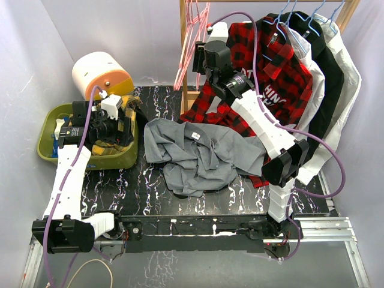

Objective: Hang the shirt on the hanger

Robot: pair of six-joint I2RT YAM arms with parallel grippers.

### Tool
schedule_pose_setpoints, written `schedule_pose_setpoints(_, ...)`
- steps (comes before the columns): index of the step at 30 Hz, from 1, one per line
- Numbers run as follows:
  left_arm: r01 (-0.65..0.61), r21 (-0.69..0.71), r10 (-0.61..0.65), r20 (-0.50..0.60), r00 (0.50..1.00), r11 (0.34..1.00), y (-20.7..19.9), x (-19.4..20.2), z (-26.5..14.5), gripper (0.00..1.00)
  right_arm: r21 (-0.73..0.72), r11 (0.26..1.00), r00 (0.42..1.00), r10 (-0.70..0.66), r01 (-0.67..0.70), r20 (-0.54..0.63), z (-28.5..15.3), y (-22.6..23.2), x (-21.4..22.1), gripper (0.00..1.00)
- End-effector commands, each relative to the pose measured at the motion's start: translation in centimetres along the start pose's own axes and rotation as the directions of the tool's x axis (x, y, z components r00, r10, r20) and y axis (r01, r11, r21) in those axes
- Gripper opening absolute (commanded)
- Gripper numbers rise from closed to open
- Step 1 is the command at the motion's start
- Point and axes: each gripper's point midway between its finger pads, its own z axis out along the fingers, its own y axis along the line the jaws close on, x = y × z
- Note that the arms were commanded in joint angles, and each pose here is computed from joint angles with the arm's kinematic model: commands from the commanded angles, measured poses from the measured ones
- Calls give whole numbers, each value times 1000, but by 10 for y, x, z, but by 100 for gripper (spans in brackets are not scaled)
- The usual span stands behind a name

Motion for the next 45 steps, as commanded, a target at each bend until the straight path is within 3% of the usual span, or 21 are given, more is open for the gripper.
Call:
schedule_pose_setpoints(1, -1, 46, 1, 0, 1000, 999, -9, 2, -5, 88, 41, 999, 997, -6, 3, 78, -4, -8, -29, 55)
schedule_pose_setpoints(7, -2, 34, 2, -1, 1000, 999, -7, 5, -4, 88, 91, 995, 996, -52, 46, 70, 5, -15, -23, 58)
schedule_pose_setpoints(10, 0, 34, 0, -7, 1000, 999, -7, 8, -3, 88, 115, 992, 996, -64, 56, 66, 7, -18, -20, 51)
schedule_pose_setpoints(14, 0, 37, 0, -9, 1000, 999, -7, 11, -1, 88, 105, 993, 995, -63, 55, 74, 8, -17, -20, 49)
schedule_pose_setpoints(17, 1, 37, -1, -11, 1000, 999, -7, 12, -1, 88, 90, 995, 995, -60, 52, 86, 7, -14, -24, 40)
schedule_pose_setpoints(23, 0, 53, 1, -15, 1000, 999, -10, 13, -2, 88, 71, 996, 990, -69, 61, 125, -1, -13, -40, 9)
schedule_pose_setpoints(26, -39, 207, 49, -42, 998, 978, -37, 17, -12, 88, 48, 995, 982, -98, 91, 161, -11, -12, -54, 8)
schedule_pose_setpoints(28, -61, 358, 81, -41, 996, 932, -64, 17, -27, 87, 28, 993, 977, -115, 112, 181, -20, -11, -65, 8)
schedule_pose_setpoints(30, -86, 421, 103, -19, 994, 903, -77, 9, -42, 87, -1, 992, 971, -122, 125, 206, -31, -10, -76, 8)
schedule_pose_setpoints(36, -116, 424, 129, -2, 992, 898, -81, -1, -55, 87, -140, 989, 976, -25, 56, 214, -69, -5, -88, 8)
schedule_pose_setpoints(45, -113, 529, 141, -14, 990, 841, -104, 15, -58, 88, -386, 916, 985, 150, -109, 80, -124, 9, -62, 8)
